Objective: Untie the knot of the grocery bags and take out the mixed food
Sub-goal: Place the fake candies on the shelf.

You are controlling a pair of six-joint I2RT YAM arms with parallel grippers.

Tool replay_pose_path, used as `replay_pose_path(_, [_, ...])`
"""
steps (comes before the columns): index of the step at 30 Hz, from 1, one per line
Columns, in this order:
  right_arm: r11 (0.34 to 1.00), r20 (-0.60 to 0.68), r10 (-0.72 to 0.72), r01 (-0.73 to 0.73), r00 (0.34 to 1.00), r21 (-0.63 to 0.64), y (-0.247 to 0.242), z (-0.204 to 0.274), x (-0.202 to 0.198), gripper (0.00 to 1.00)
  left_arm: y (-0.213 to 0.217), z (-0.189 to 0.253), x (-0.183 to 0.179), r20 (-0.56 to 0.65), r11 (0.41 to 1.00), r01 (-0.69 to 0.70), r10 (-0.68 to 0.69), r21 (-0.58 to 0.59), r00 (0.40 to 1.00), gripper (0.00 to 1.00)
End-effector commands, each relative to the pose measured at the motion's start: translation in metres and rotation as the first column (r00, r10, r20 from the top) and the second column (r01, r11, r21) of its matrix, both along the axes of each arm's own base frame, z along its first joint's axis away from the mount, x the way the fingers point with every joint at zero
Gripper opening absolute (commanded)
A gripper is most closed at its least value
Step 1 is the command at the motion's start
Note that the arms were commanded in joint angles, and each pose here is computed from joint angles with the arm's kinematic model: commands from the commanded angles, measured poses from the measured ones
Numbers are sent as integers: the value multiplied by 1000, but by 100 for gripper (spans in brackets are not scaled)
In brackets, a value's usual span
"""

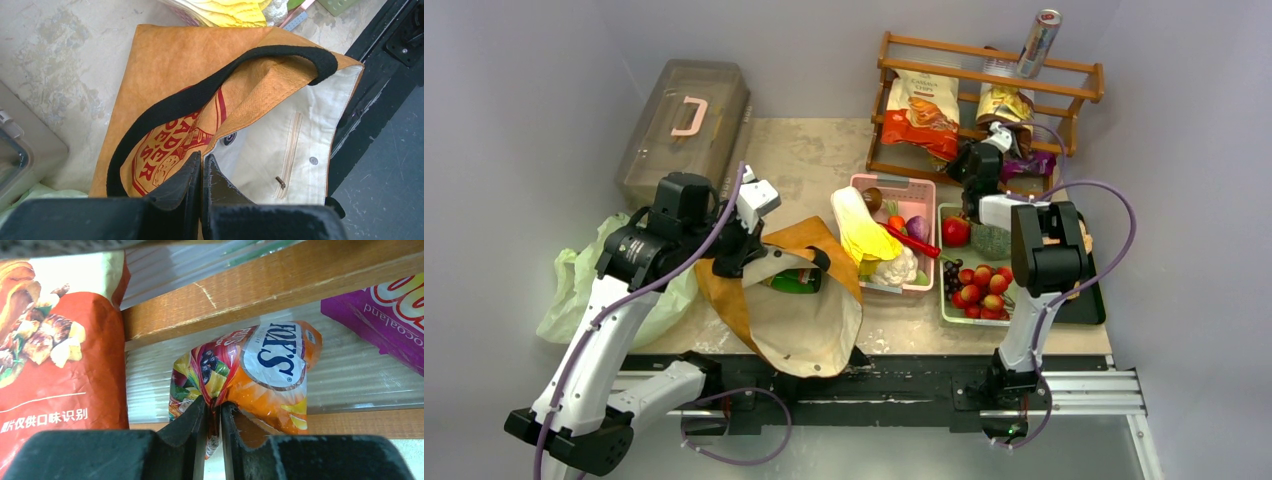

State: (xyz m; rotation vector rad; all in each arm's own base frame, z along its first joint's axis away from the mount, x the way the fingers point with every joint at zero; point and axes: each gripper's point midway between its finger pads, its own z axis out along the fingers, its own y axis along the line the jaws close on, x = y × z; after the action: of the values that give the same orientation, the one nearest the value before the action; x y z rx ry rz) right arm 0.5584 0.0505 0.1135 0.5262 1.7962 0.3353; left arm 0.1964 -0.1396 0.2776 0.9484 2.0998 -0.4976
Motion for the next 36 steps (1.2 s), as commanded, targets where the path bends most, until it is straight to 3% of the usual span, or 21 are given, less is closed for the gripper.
replay_pose_path(1, [999,76,-31,29,997,22,-4,14,14,14,8,9,4,34,999,-25,24,23,999,0])
replay_pose_path(5, [999,73,-43,41,996,26,-5,9,18,15,8,8,3,28,999,-27,26,25,999,0])
replay_pose_path(6, [997,195,-60,52,979,49,-8,78,14,15,8,7,3,25,999,-28,27,27,999,0])
replay_pose_path(7, [997,83,-71,68,994,42,-8,15,20,15,9,7,2,24,999,-30,29,28,999,0])
replay_pose_path(11, [989,48,-113,108,992,99,-10,-2,23,32,10,6,-1,19,999,-33,32,32,999,0])
replay_pose_path(18, [991,41,-54,48,998,125,4,5,5,58,10,7,0,25,999,-33,32,29,999,0])
replay_pose_path(31, [990,37,-31,25,999,142,6,18,-42,61,3,4,0,15,1000,-19,19,-5,1000,0])
replay_pose_path(36, [988,43,11,-17,999,153,12,30,-61,56,3,4,-2,18,1000,-11,11,-8,1000,0])
